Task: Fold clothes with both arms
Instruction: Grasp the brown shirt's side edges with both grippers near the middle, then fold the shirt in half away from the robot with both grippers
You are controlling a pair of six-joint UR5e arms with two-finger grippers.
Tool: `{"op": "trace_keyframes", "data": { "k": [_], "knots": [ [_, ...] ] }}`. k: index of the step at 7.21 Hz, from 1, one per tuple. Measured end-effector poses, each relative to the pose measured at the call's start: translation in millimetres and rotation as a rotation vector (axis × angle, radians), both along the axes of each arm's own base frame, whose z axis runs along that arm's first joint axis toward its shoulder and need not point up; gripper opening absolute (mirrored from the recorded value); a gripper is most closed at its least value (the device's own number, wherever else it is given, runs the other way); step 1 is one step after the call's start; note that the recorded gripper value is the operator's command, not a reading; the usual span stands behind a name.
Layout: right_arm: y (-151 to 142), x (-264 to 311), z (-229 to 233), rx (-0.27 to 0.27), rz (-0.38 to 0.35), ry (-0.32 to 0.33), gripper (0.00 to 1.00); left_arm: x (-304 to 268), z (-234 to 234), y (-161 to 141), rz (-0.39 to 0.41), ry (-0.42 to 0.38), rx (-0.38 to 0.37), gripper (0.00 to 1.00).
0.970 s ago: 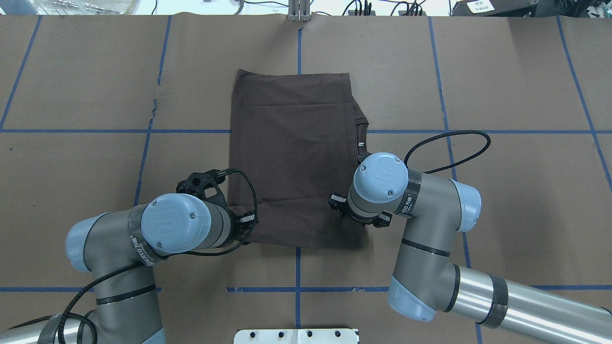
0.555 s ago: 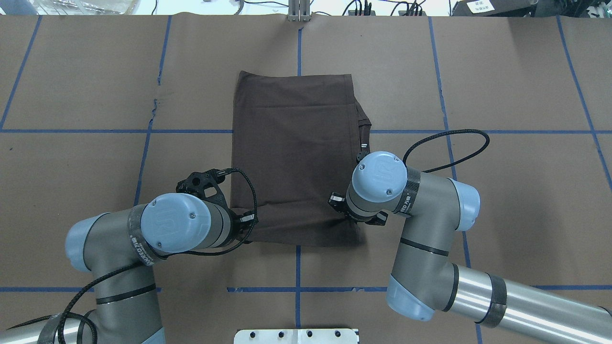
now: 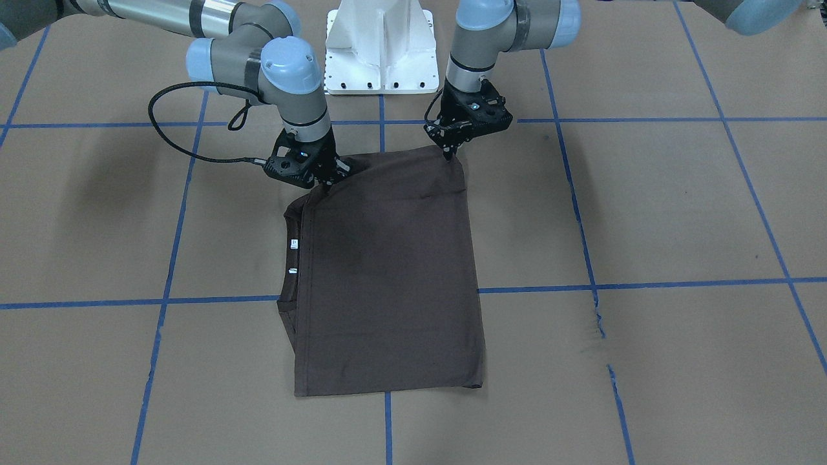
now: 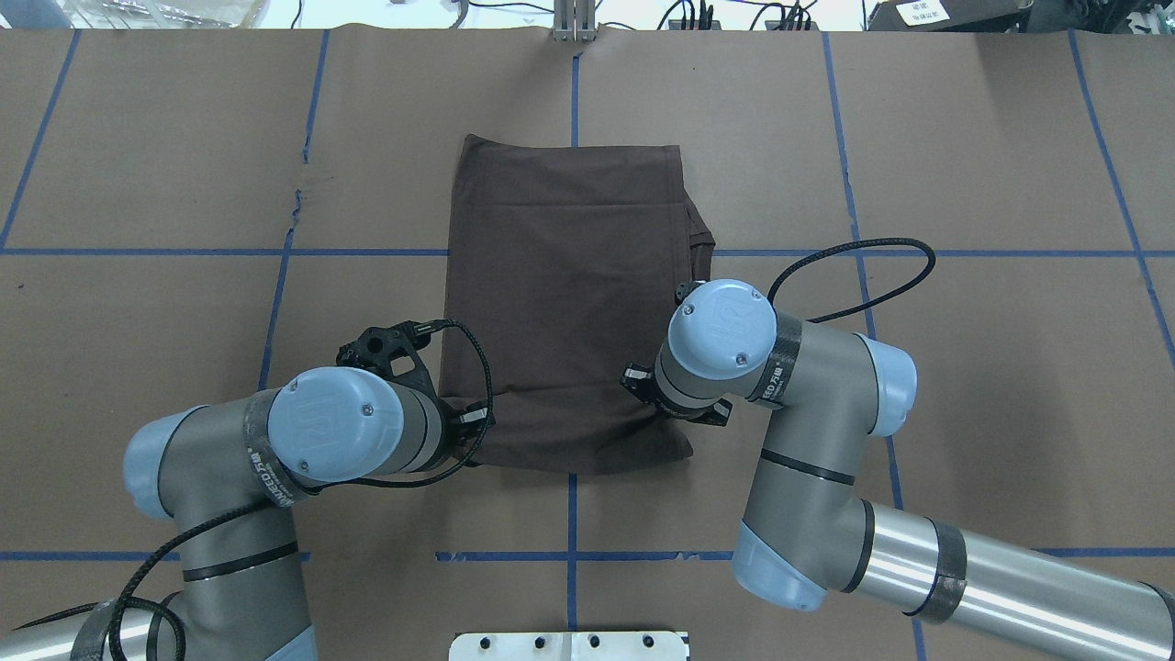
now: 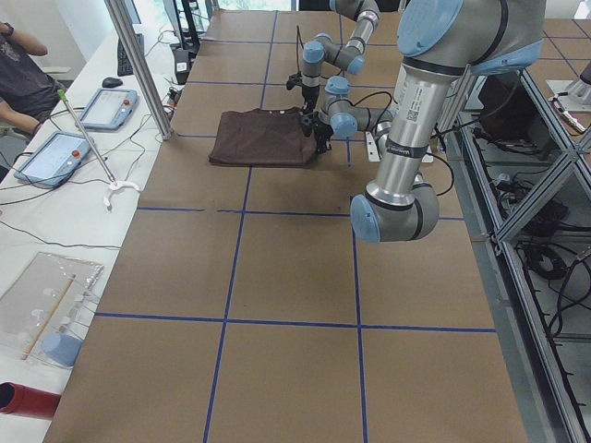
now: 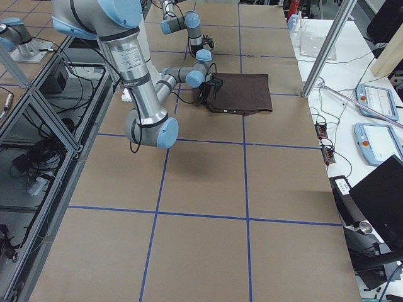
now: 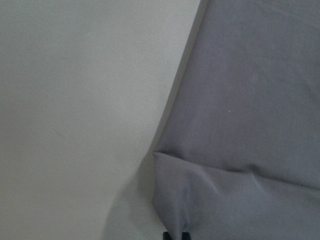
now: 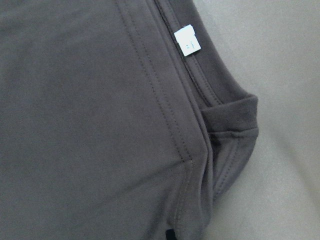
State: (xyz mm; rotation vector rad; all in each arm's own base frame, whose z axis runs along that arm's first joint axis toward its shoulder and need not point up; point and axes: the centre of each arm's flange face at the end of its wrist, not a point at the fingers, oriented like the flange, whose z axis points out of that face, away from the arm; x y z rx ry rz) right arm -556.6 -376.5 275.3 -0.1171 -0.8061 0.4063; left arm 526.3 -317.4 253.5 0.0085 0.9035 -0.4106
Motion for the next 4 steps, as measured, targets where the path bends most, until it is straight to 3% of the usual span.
{"op": "trace_keyframes", "data": {
  "k": [2,4],
  "knots": [
    [3,15,-17,0.014,0.003,-0.040,0.00,-6,-8,7,0.007,0.016,0.003,0.00],
    [16,34,-28,0.005,-0.031,-0.089,0.00,-14,-30,43,0.056,0.032,0.000,0.00]
  ]
}}
